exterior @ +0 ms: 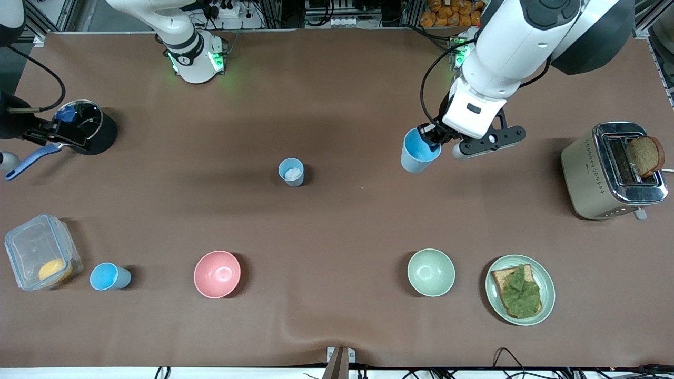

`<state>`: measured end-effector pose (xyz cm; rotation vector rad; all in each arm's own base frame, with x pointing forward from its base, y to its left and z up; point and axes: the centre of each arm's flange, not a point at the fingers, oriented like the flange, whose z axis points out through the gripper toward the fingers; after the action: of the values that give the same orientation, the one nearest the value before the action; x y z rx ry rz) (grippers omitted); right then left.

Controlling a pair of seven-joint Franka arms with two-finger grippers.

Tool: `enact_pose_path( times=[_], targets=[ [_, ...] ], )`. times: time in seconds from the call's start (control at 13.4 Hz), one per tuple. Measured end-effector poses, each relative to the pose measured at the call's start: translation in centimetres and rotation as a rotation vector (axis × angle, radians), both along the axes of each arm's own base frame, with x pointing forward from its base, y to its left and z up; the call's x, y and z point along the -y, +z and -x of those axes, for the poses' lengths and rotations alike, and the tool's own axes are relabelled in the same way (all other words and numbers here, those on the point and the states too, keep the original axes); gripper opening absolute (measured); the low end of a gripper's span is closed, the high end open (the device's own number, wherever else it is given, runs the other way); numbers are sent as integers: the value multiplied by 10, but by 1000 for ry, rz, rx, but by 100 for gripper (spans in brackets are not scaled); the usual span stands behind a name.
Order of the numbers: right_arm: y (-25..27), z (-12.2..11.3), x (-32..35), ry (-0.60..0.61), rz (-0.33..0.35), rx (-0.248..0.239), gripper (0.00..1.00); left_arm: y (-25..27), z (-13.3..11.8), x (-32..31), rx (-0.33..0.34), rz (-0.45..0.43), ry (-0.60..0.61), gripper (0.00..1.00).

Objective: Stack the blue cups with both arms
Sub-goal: 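Withdraw the right gripper while the left gripper holds its blue cup, then carry the held blue cup with the left gripper toward the standing cup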

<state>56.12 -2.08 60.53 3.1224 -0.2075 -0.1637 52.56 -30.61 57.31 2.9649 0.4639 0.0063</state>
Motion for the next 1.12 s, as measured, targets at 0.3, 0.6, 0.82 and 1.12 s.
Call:
enact_pose_path(
  times=[0.3,0.6,0.82,1.12],
  targets=[
    [0,0,0,0,1,4,100,0,0,0,1,0,0,3],
    [0,-1,-3,8,9,9,100,2,1,2,-15,32,5,3],
    [0,-2,-4,11,10,10,100,3,1,3,-20,40,6,3],
    [1,-2,-5,12,11,16,100,3,2,4,-24,49,7,3]
  ],
)
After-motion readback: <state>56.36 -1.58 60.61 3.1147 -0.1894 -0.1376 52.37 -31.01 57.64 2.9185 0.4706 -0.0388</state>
